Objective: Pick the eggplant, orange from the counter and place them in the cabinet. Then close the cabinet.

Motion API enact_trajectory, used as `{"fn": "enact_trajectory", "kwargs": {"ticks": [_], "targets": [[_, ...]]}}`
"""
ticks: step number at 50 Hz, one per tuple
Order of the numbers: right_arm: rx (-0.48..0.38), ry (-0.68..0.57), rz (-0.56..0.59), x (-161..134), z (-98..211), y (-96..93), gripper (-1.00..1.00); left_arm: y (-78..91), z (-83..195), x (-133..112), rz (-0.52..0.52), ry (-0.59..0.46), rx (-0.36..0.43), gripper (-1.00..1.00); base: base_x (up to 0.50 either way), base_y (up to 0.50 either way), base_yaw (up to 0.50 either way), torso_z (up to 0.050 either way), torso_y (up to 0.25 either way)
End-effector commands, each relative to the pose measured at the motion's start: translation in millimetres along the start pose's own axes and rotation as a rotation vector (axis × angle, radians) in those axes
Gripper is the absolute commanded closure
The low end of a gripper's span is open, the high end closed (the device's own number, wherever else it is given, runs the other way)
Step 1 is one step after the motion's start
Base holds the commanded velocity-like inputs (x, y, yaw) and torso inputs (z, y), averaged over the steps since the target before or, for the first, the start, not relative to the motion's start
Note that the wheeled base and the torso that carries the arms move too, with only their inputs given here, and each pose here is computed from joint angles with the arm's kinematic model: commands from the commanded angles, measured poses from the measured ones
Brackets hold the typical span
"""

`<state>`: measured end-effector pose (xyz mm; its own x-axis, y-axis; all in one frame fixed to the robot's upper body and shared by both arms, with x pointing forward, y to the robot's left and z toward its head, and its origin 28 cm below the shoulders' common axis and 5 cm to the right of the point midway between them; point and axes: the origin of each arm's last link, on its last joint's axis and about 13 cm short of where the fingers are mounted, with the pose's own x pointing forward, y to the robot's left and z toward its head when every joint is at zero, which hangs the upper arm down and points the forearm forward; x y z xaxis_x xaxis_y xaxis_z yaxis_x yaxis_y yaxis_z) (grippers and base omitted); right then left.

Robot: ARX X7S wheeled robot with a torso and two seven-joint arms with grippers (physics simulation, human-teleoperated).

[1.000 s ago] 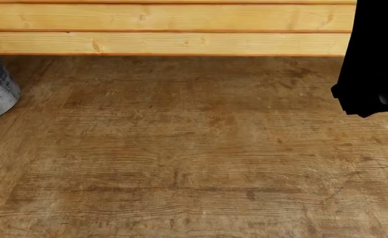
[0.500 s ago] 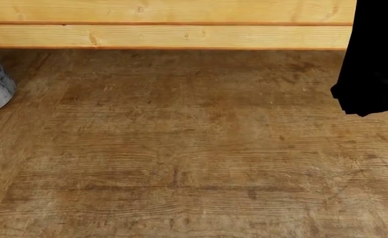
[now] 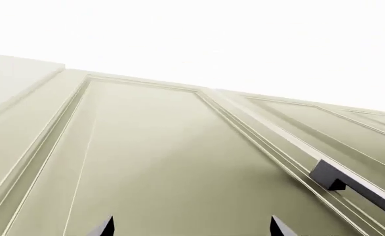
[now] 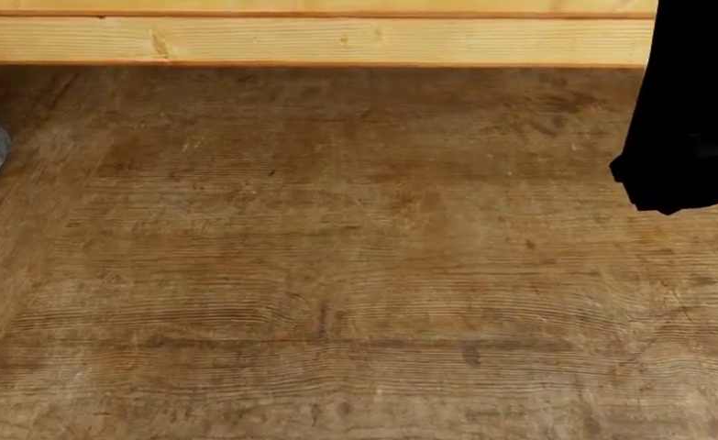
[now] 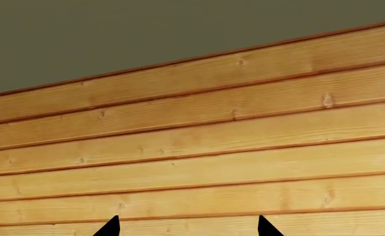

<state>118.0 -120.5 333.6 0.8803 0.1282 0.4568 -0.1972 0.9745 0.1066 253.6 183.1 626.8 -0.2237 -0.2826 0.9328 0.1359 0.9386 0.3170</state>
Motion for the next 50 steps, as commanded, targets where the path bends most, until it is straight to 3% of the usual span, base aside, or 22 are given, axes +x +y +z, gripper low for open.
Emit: {"fn": "enact_trajectory", "kwargs": {"ticks": [1, 6, 13, 22, 35, 50], "targets": [[0.004, -0.008, 0.002, -1.1, 1.1, 0.6, -1.00, -19.3, -73.5, -87.1, -0.041, 1.131, -0.136, -1.00, 0.00, 0.00, -0.01, 0.000, -0.012], [0.008, -0.013, 0.003, -1.0, 1.1, 0.6, -1.00, -11.0, -43.6, -69.8, -0.004, 1.032, -0.139, -1.00, 0.01, 0.00, -0.01, 0.000, -0.007], [0.026, -0.025, 0.014, -0.7, 1.0, 0.8, -1.00, 1.2, 11.5, -73.3, 0.075, 0.934, -0.137, -1.00, 0.01, 0.00, 0.00, 0.000, -0.010], [0.043, -0.030, 0.024, -0.7, 1.0, 1.0, -1.00, 2.9, 72.8, -82.2, 0.085, 0.841, -0.138, -1.00, 0.01, 0.00, 0.00, 0.000, -0.012], [0.056, -0.031, 0.021, -0.7, 1.0, 1.1, -1.00, 0.0, 125.6, -87.0, 0.049, 0.745, -0.151, -1.00, 0.00, 0.00, 0.00, 0.000, -0.003], [0.060, -0.042, 0.021, -0.4, 1.0, 1.2, -1.00, -3.2, 169.6, -120.6, 0.032, 0.717, -0.158, -1.00, 0.00, 0.00, 0.00, 0.000, 0.000]]}}
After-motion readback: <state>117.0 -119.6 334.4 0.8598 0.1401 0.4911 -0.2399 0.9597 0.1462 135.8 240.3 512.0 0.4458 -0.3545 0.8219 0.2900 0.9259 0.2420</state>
